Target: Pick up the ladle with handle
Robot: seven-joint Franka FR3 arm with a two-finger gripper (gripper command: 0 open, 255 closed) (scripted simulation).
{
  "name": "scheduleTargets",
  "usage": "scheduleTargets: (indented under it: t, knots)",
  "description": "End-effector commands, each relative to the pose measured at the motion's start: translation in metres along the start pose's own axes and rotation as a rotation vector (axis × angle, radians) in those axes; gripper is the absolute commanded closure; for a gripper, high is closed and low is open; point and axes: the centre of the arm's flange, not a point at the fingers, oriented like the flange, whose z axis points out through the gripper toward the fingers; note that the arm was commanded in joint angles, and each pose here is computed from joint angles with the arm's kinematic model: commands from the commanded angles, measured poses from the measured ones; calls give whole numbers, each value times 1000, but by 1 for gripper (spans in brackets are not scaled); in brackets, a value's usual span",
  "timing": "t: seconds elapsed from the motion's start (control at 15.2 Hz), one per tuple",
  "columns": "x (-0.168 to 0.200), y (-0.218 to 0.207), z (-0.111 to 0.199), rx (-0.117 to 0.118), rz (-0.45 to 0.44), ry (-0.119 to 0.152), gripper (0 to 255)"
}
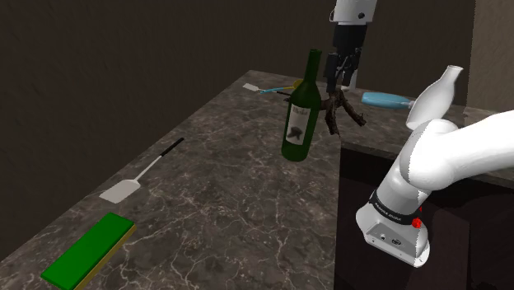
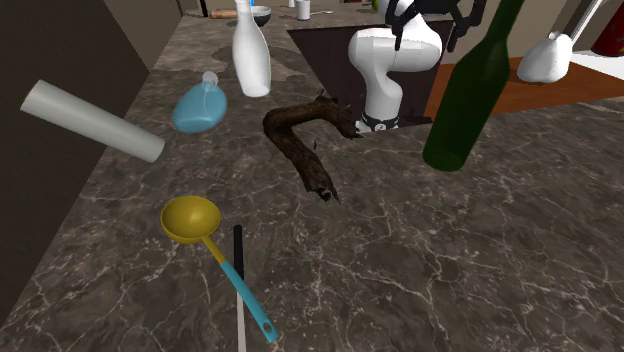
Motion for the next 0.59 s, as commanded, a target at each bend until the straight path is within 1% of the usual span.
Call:
scheduleTargets:
  t: [0.0,0.53]
  knots:
    - [0,0,0,0,0,0,0]
    - [51,96,19,51,-189,29,0]
